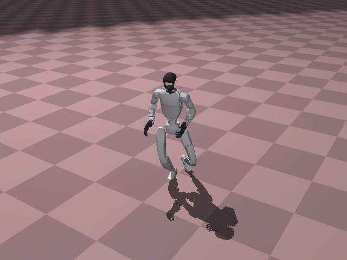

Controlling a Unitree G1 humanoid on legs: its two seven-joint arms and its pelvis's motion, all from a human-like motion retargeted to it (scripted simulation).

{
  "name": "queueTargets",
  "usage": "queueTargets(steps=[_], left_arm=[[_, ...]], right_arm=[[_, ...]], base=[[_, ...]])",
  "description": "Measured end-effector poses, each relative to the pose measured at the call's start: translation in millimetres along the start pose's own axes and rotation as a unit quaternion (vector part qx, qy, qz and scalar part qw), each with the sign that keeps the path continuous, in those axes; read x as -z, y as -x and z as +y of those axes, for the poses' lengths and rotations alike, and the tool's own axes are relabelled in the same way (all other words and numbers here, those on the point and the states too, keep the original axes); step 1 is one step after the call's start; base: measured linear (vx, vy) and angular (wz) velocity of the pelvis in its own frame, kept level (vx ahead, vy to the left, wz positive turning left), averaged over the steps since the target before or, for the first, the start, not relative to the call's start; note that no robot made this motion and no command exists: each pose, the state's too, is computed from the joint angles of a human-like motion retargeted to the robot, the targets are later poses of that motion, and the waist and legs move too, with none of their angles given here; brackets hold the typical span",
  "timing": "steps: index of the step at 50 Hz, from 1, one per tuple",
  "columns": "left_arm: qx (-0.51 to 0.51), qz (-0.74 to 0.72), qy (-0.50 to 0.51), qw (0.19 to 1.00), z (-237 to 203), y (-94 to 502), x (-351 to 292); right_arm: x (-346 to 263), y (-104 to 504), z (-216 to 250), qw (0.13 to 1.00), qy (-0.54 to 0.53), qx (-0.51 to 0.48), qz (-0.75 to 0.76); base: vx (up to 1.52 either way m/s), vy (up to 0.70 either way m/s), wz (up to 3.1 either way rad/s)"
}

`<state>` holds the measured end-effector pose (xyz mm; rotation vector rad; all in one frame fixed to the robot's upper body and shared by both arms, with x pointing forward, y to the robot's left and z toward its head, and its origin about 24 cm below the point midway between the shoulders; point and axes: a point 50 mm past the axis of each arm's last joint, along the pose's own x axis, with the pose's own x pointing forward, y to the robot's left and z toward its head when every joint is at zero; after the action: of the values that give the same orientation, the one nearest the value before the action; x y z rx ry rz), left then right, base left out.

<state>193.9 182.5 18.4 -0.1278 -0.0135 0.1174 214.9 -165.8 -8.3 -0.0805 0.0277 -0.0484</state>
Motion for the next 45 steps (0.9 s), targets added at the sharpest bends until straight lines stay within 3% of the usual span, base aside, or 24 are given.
queueTargets(steps=[10,17,22,29,35,40,45], left_arm=[[-0.042,-0.004,-0.009,0.999,17,19,-7],[-0.010,-0.045,-0.037,0.998,6,6,-23],[-0.012,-0.147,-0.103,0.984,-7,-35,-57],[0.024,-0.217,-0.011,0.976,-45,-48,-83],[0.066,-0.175,0.009,0.982,-48,-28,-65],[0.014,-0.057,-0.030,0.998,-18,-11,-20],[-0.005,-0.007,-0.024,1.000,7,14,-9]], right_arm=[[-53,-29,16,0.992,-0.025,0.027,-0.121],[-18,-1,25,0.999,0.002,-0.031,-0.042],[34,22,7,0.995,0.073,-0.008,0.069],[59,72,-30,0.985,0.065,0.016,0.156],[39,66,-32,0.992,0.030,0.051,0.109],[-16,0,-17,0.998,0.003,0.060,-0.035],[-79,-29,15,0.985,-0.088,0.000,-0.151]], base=[[0.54,-0.03,-2.18],[0.73,0.09,-0.75],[0.78,0.09,-0.83],[0.98,-0.06,-0.80],[0.93,-0.09,-1.05],[0.98,-0.05,-0.87],[1.12,0.06,-0.32]])
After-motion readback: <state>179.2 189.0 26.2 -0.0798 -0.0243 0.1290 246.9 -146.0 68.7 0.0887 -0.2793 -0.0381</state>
